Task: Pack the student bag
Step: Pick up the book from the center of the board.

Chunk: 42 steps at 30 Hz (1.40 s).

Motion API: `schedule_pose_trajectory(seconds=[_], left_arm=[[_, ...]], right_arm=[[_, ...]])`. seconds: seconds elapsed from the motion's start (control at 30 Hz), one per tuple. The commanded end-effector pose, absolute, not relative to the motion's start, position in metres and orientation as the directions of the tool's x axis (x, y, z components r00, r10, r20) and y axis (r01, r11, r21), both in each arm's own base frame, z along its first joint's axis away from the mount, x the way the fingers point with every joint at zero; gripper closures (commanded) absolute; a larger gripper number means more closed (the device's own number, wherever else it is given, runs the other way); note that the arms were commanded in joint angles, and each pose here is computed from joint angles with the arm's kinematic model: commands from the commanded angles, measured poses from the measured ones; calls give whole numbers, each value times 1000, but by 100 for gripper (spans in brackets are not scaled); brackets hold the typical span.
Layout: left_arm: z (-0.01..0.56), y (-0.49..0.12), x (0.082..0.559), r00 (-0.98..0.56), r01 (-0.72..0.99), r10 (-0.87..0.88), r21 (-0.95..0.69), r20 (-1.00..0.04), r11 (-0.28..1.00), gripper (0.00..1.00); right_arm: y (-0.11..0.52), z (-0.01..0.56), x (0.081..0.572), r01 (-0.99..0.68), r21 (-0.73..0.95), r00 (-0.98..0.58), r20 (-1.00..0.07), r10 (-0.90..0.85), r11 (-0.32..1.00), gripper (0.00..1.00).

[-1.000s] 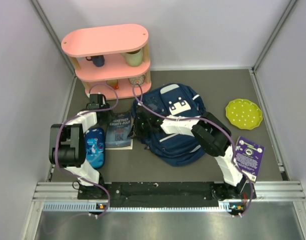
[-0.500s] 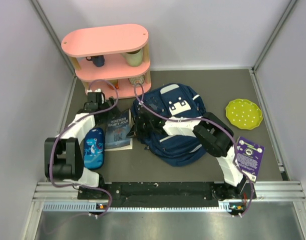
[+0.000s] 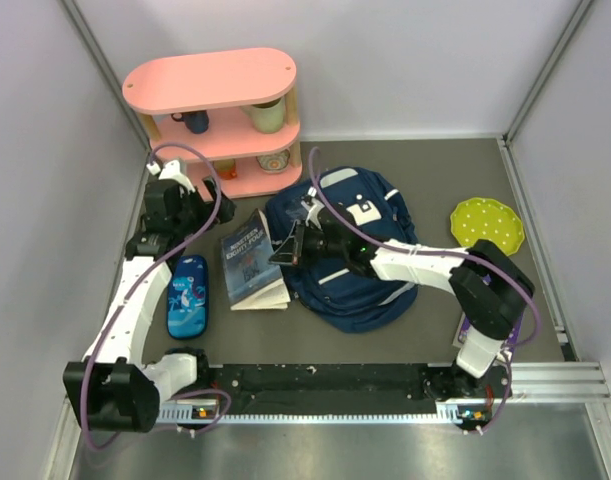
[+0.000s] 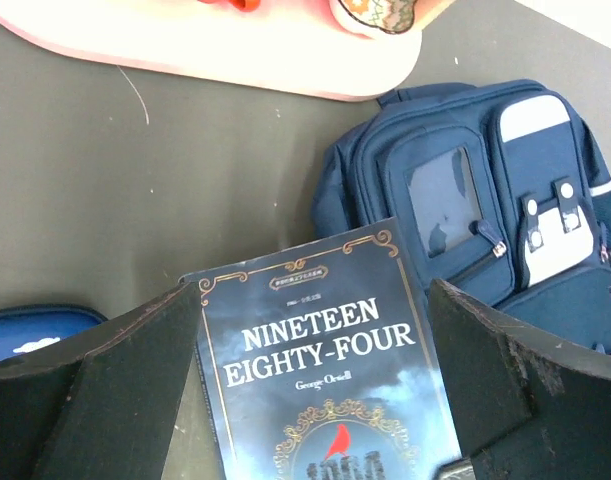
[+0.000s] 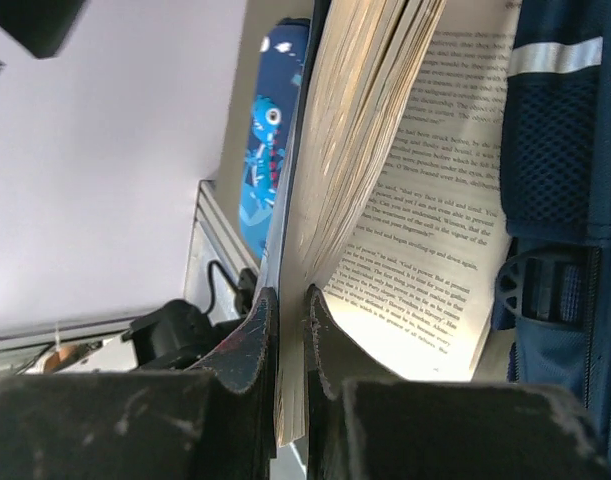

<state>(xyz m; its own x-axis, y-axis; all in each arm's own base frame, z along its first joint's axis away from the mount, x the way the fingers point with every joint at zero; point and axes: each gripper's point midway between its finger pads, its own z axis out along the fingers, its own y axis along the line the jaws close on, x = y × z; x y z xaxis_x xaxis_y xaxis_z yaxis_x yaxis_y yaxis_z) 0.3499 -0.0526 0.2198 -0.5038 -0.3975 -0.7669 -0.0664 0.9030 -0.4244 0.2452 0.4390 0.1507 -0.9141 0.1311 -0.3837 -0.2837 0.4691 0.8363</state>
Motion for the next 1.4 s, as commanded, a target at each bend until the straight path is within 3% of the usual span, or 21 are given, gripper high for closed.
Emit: schedule_pose_trajectory(seconds=[0.0,0.23,0.47,0.77,0.8,0.9,0.93,0.97,1.07,1.13,1.23,1.33,1.37], left_arm=[[216,-65,330,-548,-10,-386,-456,-742,890,1],[166,-98,289,-652,-20,-494,-638,-576,770,1],[139,-105,276,-665,-26,-522,-682,-534,730,1],[140,-137,283,-673,111,-550,-802,-496,587,4],[141,-138,283,-672,119,-548,-803,-498,583,7],[142,-138,286,-668,123,-550,-803,-501,583,30],[146,-137,287,-662,129,-549,-799,-510,587,41],[149,-136,288,-657,126,-550,-795,-515,593,63],[161,-129,290,-631,126,-541,-762,-556,635,99],[175,-125,290,-606,148,-526,-734,-597,663,100],[200,-123,288,-581,173,-516,-715,-629,677,100],[234,-121,286,-530,214,-526,-706,-664,676,100],[251,-121,287,-503,241,-530,-700,-682,672,100]], right_arm=[[433,237,246,-428,863,-844,-488,223,269,100],[411,229,242,-389,891,-857,-444,262,236,100],[396,208,240,-348,899,-863,-418,283,265,100],[390,193,240,-311,910,-876,-387,287,276,100],[390,191,240,-309,909,-878,-385,283,278,100],[391,185,237,-302,913,-886,-376,272,275,100],[391,181,237,-293,914,-890,-368,270,281,100],[390,179,237,-288,916,-892,-363,270,280,100],[388,173,236,-273,917,-900,-350,260,290,100],[384,173,237,-264,918,-904,-342,256,294,94],[371,168,243,-229,919,-906,-322,276,320,75],[346,158,244,-164,898,-897,-308,317,409,47],[337,170,244,-199,884,-876,-354,327,423,34]])
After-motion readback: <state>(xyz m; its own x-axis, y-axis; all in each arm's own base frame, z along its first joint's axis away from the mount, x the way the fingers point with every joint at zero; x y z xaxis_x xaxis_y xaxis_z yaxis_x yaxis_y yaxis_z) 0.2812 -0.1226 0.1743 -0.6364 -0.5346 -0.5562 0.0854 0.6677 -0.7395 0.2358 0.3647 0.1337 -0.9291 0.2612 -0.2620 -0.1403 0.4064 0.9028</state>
